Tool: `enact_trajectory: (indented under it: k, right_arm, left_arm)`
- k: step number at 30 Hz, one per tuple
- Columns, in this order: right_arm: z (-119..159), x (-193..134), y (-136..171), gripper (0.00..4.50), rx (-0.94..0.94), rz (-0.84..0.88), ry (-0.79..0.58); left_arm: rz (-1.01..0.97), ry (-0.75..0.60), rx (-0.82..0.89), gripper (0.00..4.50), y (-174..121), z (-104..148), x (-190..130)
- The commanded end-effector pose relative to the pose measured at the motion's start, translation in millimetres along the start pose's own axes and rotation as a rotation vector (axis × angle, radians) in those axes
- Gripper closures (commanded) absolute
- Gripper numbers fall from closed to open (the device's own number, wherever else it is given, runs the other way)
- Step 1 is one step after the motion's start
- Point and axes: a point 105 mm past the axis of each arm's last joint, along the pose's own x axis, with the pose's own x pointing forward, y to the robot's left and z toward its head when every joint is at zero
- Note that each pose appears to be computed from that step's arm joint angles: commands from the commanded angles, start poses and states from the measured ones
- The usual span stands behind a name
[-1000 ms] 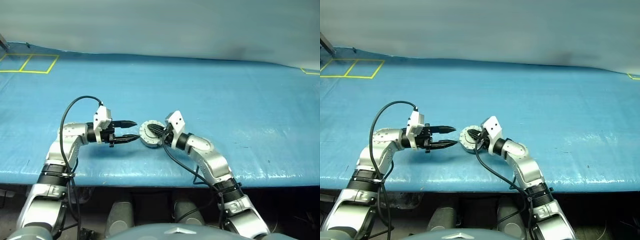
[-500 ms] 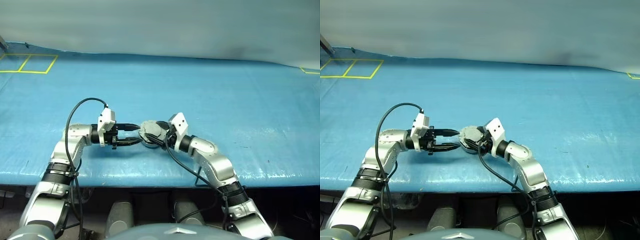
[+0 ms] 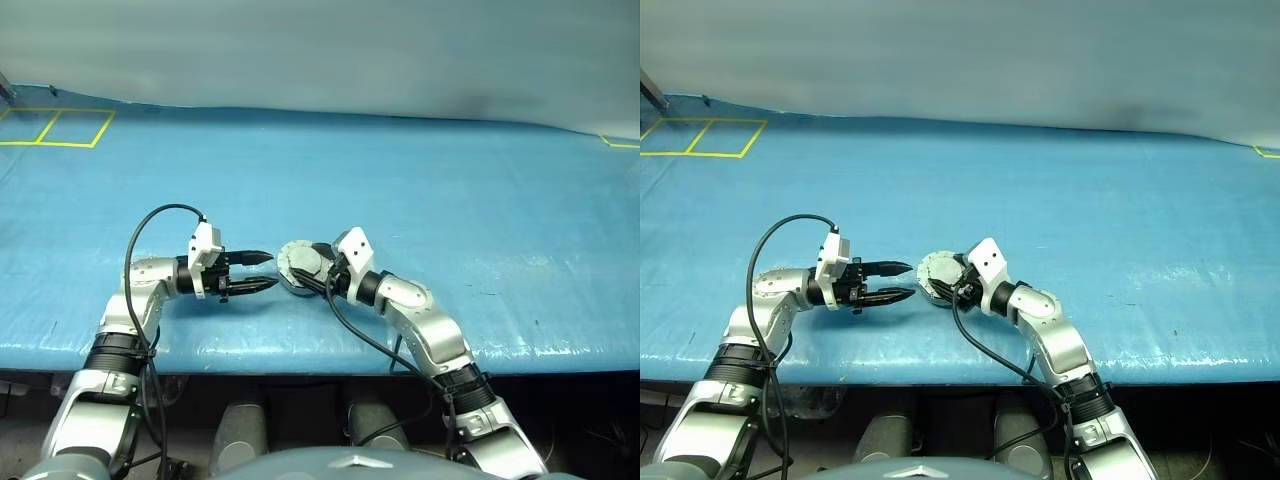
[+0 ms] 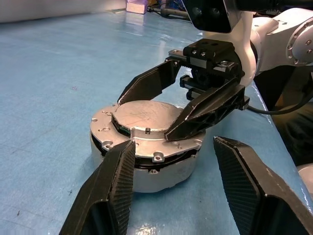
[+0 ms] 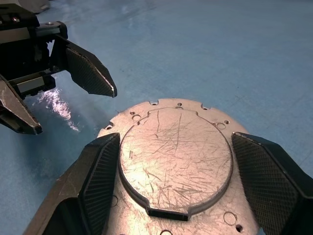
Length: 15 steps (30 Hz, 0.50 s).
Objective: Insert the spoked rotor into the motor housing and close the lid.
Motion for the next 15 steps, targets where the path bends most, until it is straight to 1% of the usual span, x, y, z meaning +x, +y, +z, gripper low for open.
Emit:
enact_trajectory:
  k: [1,4,9,15]
  right_arm:
    - [-1.9,1.8,1.2,0.84,-0.016,0.008,0.012]
    - [-0.1,2.0,1.3,1.46,-0.015,0.010,0.007]
    - [6.7,3.5,-0.7,1.46,0.001,-0.005,-0.009]
    - [5.4,6.7,2.3,1.46,-0.009,0.000,0.000]
  left_arm:
    - [0.024,-0.029,0.024,1.73,3.2,7.0,-6.1]
    - [0.021,-0.032,0.018,1.73,2.0,6.8,-7.5]
    - [-0.002,-0.021,0.017,1.73,-1.8,5.0,-8.7]
    - [0.002,-0.019,0.019,1.73,-1.8,4.5,-8.8]
